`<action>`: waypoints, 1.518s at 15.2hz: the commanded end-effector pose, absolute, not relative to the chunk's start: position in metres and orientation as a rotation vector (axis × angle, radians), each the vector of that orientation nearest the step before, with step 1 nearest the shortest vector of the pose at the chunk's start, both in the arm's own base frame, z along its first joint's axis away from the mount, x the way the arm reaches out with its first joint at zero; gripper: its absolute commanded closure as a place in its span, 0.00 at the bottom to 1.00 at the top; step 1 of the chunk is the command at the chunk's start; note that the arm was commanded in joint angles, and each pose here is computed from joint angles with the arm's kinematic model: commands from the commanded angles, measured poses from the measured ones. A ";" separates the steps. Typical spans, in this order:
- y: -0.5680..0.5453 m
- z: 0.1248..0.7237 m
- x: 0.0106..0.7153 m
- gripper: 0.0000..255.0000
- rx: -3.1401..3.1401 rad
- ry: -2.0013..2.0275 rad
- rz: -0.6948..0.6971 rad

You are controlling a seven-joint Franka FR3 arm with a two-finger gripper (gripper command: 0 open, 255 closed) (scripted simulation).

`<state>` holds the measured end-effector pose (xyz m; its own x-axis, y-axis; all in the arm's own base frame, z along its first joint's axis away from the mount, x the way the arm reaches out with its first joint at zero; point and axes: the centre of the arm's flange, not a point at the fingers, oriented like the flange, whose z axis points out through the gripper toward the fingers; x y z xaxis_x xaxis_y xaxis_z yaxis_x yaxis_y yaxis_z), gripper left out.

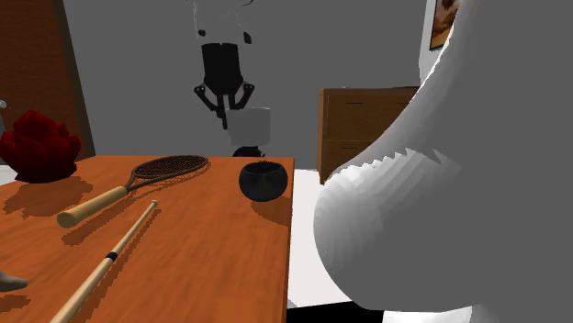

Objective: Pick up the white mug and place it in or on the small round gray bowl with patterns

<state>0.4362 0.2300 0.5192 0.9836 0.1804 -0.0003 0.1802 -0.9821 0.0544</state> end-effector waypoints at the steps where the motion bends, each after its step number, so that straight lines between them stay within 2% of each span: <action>1: 0.221 0.520 0.458 1.00 3.074 0.280 0.007; 6: 0.194 0.525 0.526 1.00 3.074 0.280 0.007; 23: 0.194 0.440 0.526 1.00 3.074 0.280 0.007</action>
<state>0.5246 0.1943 0.4430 0.9835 0.1807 -0.0010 0.1805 -0.9820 0.0548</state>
